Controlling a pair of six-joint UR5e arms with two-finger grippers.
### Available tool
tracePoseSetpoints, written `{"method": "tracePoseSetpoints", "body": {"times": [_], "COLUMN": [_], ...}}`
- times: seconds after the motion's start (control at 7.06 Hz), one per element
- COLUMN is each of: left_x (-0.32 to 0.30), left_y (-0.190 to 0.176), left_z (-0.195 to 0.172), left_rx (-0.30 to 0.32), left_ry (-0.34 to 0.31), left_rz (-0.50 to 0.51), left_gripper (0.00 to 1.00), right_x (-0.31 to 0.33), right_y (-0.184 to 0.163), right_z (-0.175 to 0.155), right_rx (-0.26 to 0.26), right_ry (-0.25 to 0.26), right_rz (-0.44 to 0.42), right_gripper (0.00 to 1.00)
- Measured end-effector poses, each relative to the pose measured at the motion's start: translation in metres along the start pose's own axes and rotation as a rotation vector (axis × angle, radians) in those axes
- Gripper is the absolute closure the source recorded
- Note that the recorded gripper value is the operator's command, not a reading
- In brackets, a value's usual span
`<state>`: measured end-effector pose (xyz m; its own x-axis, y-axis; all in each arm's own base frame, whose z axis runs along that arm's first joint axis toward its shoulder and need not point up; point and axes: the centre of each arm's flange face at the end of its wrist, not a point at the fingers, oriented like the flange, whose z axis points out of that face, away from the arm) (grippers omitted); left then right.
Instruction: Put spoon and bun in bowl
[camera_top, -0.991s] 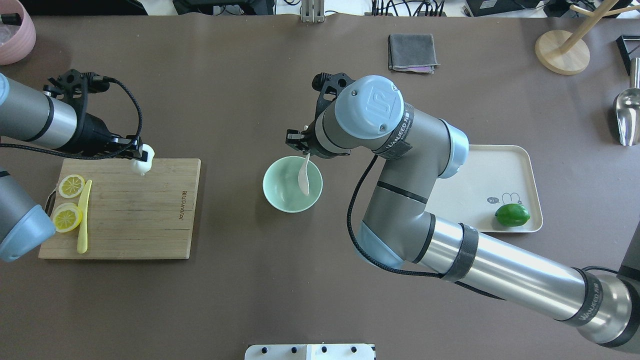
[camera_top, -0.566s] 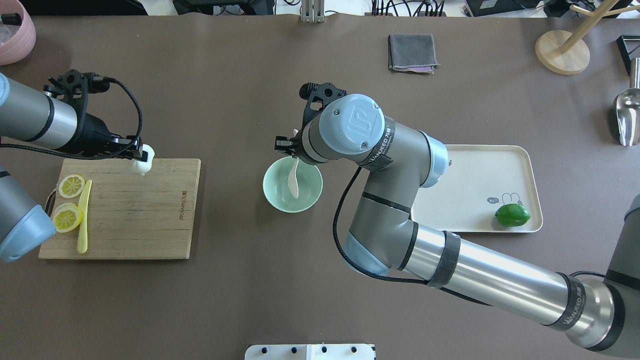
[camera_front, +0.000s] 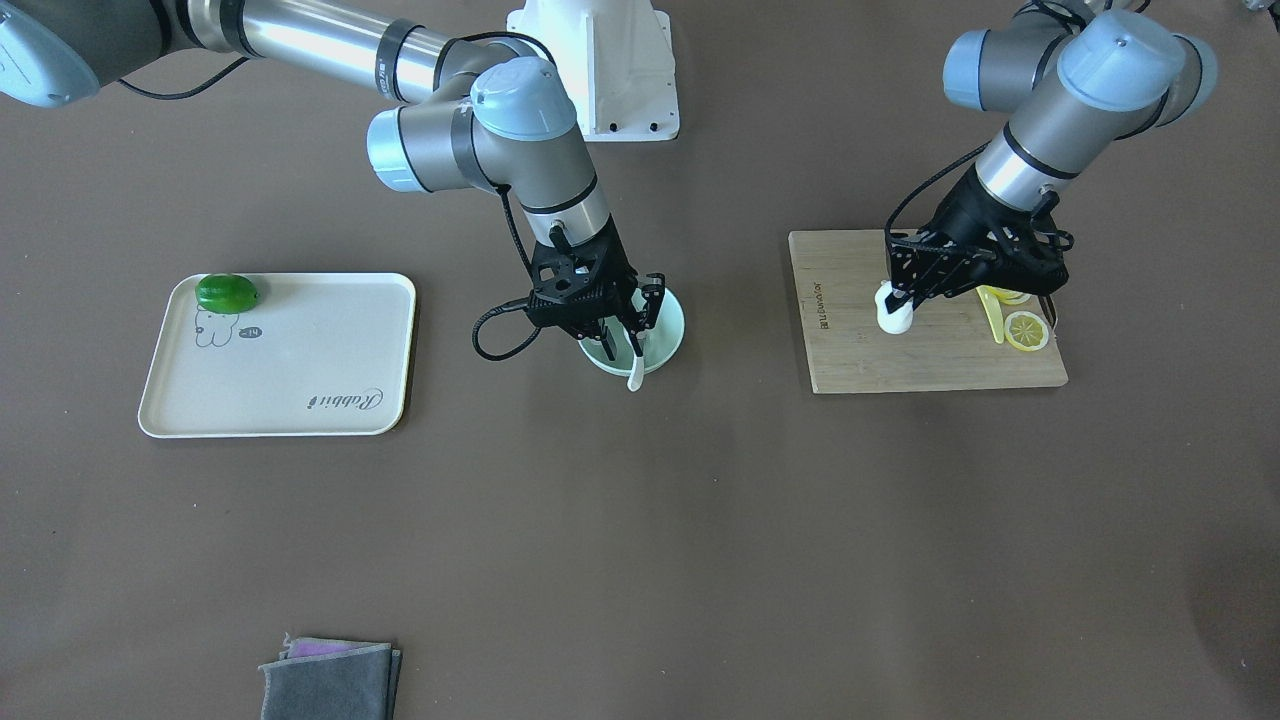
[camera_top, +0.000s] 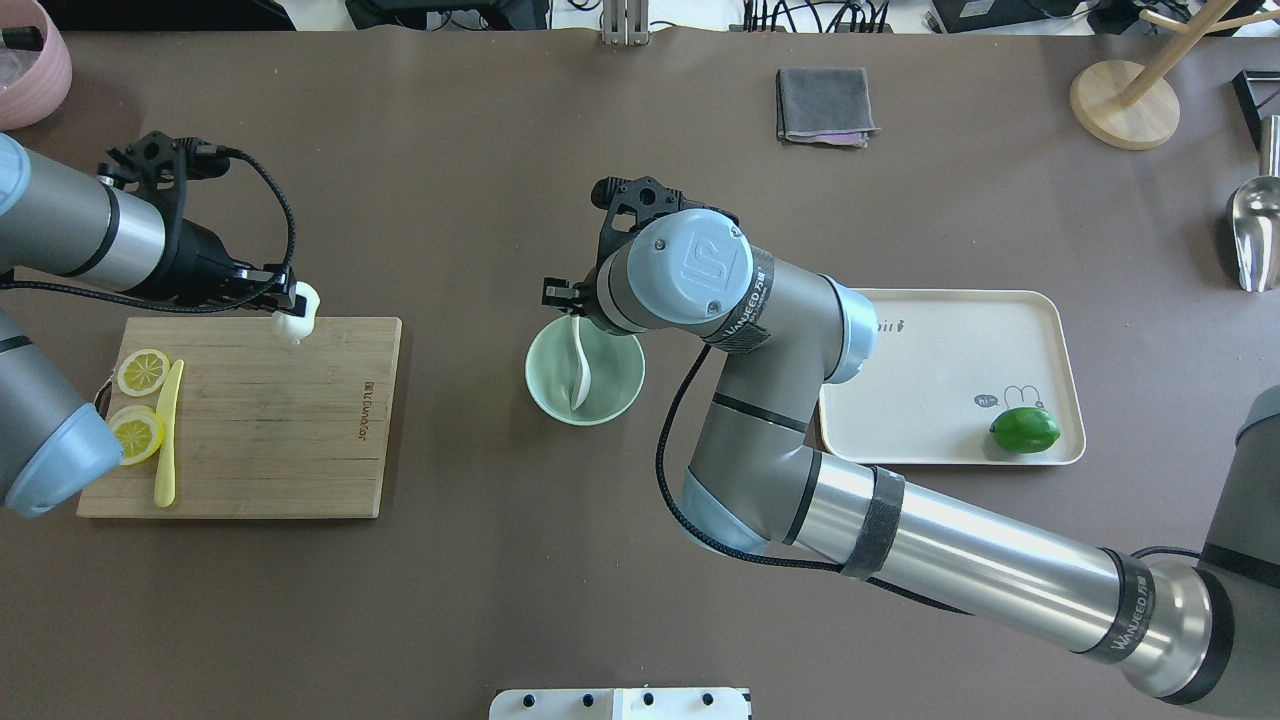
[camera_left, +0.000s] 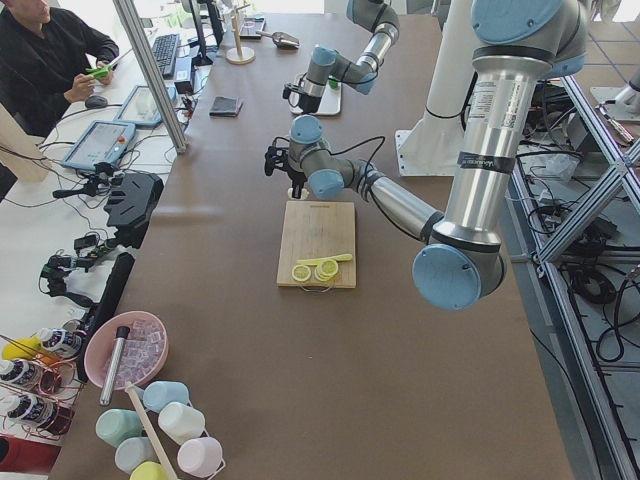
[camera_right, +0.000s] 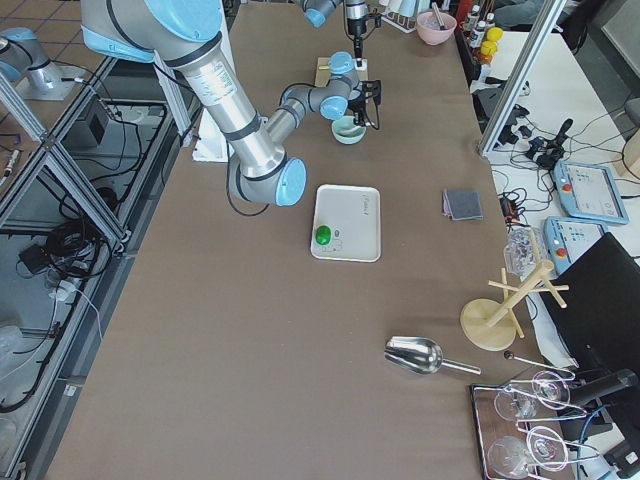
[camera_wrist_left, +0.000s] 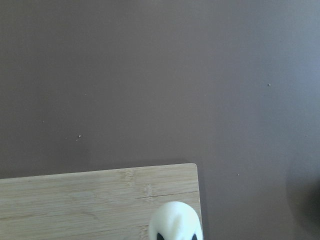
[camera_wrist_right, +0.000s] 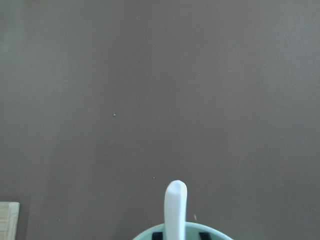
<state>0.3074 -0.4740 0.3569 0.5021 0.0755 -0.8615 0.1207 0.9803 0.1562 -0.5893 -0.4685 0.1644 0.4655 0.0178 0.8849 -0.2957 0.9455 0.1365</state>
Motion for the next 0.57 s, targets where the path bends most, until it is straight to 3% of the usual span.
{"method": "tracePoseSetpoints", "body": {"times": [0.28, 0.57], "left_x": [0.061, 0.141], "left_y": [-0.019, -0.013], "left_z": [0.008, 0.031], "left_rx": [0.008, 0.005], "left_ry": [0.064, 0.120], "left_rz": [-0.077, -0.130], "left_gripper": [1.00, 1.00], "right_x": [0.016, 0.072], "right_y": [-0.047, -0.104], "right_z": [-0.024, -0.064], "right_rx": [-0.049, -0.130], "right_ry": [-0.001, 0.088], "right_rz": [0.010, -0.057], "right_gripper": [0.00, 0.00]}}
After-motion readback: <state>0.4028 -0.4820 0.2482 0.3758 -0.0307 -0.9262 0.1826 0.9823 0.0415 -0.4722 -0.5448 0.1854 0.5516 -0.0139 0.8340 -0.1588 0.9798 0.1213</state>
